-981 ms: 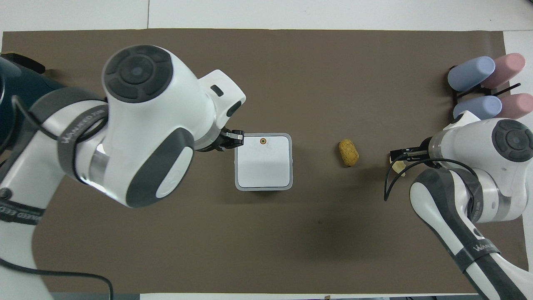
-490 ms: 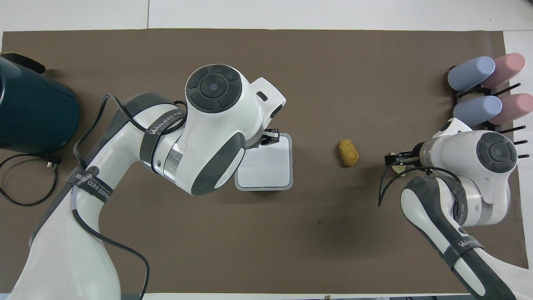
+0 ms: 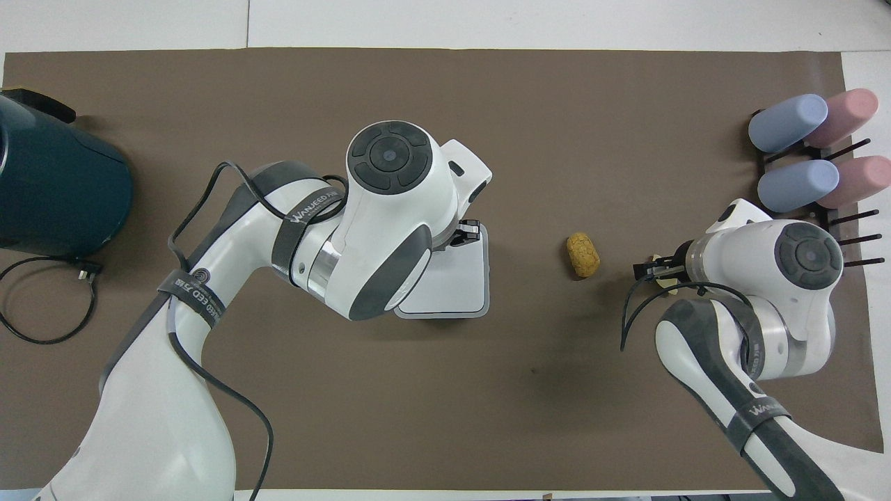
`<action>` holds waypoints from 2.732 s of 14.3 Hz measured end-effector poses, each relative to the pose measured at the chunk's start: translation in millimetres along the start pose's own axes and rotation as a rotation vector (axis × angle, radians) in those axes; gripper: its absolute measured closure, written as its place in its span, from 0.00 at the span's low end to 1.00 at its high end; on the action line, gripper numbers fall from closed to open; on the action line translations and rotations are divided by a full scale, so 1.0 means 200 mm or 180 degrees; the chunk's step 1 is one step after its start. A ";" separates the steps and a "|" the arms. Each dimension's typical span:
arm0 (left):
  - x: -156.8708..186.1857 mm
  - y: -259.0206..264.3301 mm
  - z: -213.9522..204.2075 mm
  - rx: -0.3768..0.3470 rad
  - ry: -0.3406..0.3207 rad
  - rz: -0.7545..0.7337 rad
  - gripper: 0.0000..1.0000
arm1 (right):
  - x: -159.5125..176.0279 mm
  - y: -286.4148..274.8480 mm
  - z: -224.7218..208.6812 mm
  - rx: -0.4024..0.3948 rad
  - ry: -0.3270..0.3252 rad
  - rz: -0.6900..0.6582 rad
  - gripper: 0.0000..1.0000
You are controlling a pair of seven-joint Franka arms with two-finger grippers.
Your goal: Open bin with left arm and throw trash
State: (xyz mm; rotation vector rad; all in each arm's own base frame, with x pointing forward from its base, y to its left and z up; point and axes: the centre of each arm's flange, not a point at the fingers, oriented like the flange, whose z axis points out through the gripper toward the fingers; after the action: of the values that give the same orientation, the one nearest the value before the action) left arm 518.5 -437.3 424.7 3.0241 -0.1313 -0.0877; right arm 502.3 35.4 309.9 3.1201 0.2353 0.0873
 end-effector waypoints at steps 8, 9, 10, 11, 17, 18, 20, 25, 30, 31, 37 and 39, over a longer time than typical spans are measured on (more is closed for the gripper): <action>0.03 0.00 0.01 -0.0025 0.0073 -0.0005 0.99 | 0.02 0.02 0.11 -0.0005 0.0108 -0.0003 0.73; 0.03 0.00 0.02 -0.0026 0.0086 -0.0003 0.99 | 0.02 0.02 0.10 -0.0006 0.0124 -0.0003 0.82; 0.04 0.00 0.03 -0.0029 0.0089 -0.0004 0.99 | 0.02 0.02 0.08 -0.0008 0.0132 -0.0002 0.89; 0.04 0.00 0.03 -0.0031 0.0093 -0.0004 0.99 | 0.02 0.02 0.06 -0.0008 0.0124 -0.0002 0.91; 0.04 0.00 0.03 -0.0003 0.0111 0.0016 0.99 | 0.11 0.03 -0.20 -0.0016 0.0182 0.0171 0.93; 0.03 0.00 0.03 0.0016 0.0118 0.0032 0.99 | 0.14 0.03 -0.26 -0.0016 0.0208 0.0232 0.93; 0.03 0.01 0.04 0.0040 0.0133 0.0057 0.99 | 0.20 0.02 -0.35 -0.0015 0.0258 0.0317 0.93; 0.02 0.01 0.04 0.0050 0.0164 0.0080 0.99 | 0.31 -0.03 -0.60 -0.0007 0.0172 0.0415 0.93; 0.00 0.02 0.05 0.0059 0.0233 0.0120 0.99 | 0.35 -0.28 -0.75 0.0043 0.0188 0.0663 0.93; 0.00 0.02 0.05 0.0052 0.0254 0.0123 0.99 | 0.35 -0.34 -0.75 0.0052 0.0189 0.0709 0.93; -0.01 0.01 0.04 0.0052 0.0280 0.0127 0.99 | 0.35 -0.42 -0.76 0.0073 0.0221 0.0820 0.93; -0.01 -0.02 -0.01 0.0072 0.0257 0.0098 0.99 | 0.35 -0.42 -0.76 0.0073 0.0221 0.0821 0.93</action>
State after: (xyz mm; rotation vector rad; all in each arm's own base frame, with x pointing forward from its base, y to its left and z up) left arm 516.9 -432.9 425.7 3.0414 -0.1725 0.0389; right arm 549.7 129.8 463.5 3.1547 -0.1681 0.1963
